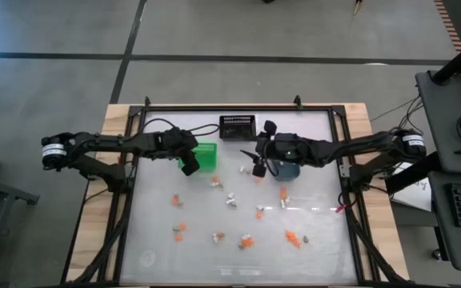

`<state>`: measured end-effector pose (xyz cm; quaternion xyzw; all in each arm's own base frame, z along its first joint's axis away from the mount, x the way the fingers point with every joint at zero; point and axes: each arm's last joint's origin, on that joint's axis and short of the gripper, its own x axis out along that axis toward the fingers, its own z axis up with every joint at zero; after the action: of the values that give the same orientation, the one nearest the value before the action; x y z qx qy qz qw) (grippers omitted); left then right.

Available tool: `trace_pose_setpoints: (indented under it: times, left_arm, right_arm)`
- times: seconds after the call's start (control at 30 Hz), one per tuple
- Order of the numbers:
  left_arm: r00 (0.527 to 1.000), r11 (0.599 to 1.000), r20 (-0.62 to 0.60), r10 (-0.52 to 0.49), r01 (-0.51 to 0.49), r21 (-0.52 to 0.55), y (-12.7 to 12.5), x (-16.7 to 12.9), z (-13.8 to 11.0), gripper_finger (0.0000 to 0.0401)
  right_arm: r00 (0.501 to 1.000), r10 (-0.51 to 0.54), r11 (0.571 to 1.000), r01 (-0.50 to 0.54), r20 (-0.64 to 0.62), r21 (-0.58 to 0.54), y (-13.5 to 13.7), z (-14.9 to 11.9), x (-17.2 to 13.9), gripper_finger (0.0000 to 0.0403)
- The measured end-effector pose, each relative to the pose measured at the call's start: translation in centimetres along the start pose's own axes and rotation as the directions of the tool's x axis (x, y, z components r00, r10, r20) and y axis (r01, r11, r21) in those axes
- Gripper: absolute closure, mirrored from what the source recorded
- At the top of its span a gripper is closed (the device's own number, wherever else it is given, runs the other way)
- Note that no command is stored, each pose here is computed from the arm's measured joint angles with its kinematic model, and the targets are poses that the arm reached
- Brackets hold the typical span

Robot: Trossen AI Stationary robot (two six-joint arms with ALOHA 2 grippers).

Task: Sort Halloween decoration
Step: Put the orange spider toy into the black bin

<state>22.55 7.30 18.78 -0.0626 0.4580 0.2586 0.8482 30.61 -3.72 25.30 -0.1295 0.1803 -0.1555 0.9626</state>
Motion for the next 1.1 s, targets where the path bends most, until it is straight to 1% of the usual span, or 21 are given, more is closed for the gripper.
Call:
trace_pose_setpoints:
  times: [0.1,0.17,0.27,0.33,0.37,0.47,0.57,0.63,0.73,0.8,0.87,0.9,0.93,1.0,1.1]
  left_arm:
    - [1.000,0.999,0.000,-0.004,0.004,-0.037,0.0,0.0,0.0,0.0305]
    - [0.999,0.996,0.004,-0.051,0.051,-0.068,-0.1,-0.3,0.1,0.0305]
    - [0.991,0.987,0.039,-0.129,0.132,-0.091,-0.3,-1.0,0.8,0.0305]
    - [0.987,0.985,0.062,-0.147,0.152,-0.086,-0.5,-1.4,1.0,0.0305]
    - [0.984,0.984,0.094,-0.152,0.160,-0.077,-0.5,-1.7,1.2,0.0305]
    - [0.960,0.982,0.225,-0.169,0.183,-0.045,-0.5,-2.8,2.3,0.0305]
    - [0.917,0.982,0.357,-0.177,0.191,-0.005,-0.3,-4.1,3.3,0.0305]
    - [0.890,0.983,0.419,-0.181,0.181,0.040,-0.1,-5.5,3.9,0.0305]
    - [0.839,0.982,0.511,-0.187,0.169,0.081,0.4,-7.4,4.7,0.0305]
    - [0.783,0.973,0.578,-0.228,0.210,0.100,0.5,-8.7,5.1,0.0305]
    - [0.728,0.952,0.620,-0.293,0.280,0.121,0.5,-9.8,5.3,0.0305]
    - [0.701,0.941,0.637,-0.320,0.314,0.127,0.5,-10.3,5.3,0.0305]
    - [0.684,0.932,0.647,-0.336,0.339,0.126,0.5,-10.8,5.2,0.0305]
    - [0.675,0.922,0.651,-0.347,0.371,0.107,0.5,-11.4,4.9,0.0305]
    - [0.653,0.907,0.662,-0.368,0.409,0.101,0.2,-12.0,4.5,0.0305]
  right_arm:
    - [0.999,-0.029,0.999,0.029,-0.016,0.025,-1.3,0.1,-0.6,0.0216]
    - [0.999,-0.046,0.996,0.047,-0.018,0.070,-2.0,0.2,-1.0,0.0216]
    - [0.998,-0.058,0.983,0.063,-0.035,0.170,-2.6,0.2,-1.5,0.0216]
    - [0.997,-0.054,0.965,0.066,-0.057,0.254,-2.8,0.0,-1.6,0.0216]
    - [0.997,-0.046,0.953,0.064,-0.068,0.295,-2.8,-0.1,-1.6,0.0216]
    - [0.995,0.019,0.921,0.021,-0.098,0.389,-3.0,-0.5,-1.6,0.0216]
    - [0.983,0.122,0.871,-0.040,-0.136,0.490,-3.3,0.1,-1.5,0.0216]
    - [0.966,0.184,0.836,-0.055,-0.183,0.546,-3.5,0.7,-1.5,0.0216]
    - [0.931,0.256,0.786,-0.043,-0.261,0.617,-3.6,1.9,-1.4,0.0216]
    - [0.891,0.321,0.747,-0.031,-0.320,0.664,-3.4,2.8,-1.4,0.0216]
    - [0.848,0.370,0.725,-0.008,-0.380,0.689,-2.6,3.8,-1.4,0.0216]
    - [0.819,0.391,0.726,0.005,-0.419,0.687,-2.0,4.1,-1.3,0.0216]
    - [0.786,0.409,0.736,0.017,-0.464,0.677,-1.4,4.2,-1.3,0.0216]
    - [0.723,0.433,0.756,0.035,-0.538,0.654,0.0,4.5,-1.0,0.0216]
    - [0.655,0.401,0.807,0.079,-0.640,0.586,1.8,4.7,-0.5,0.0216]
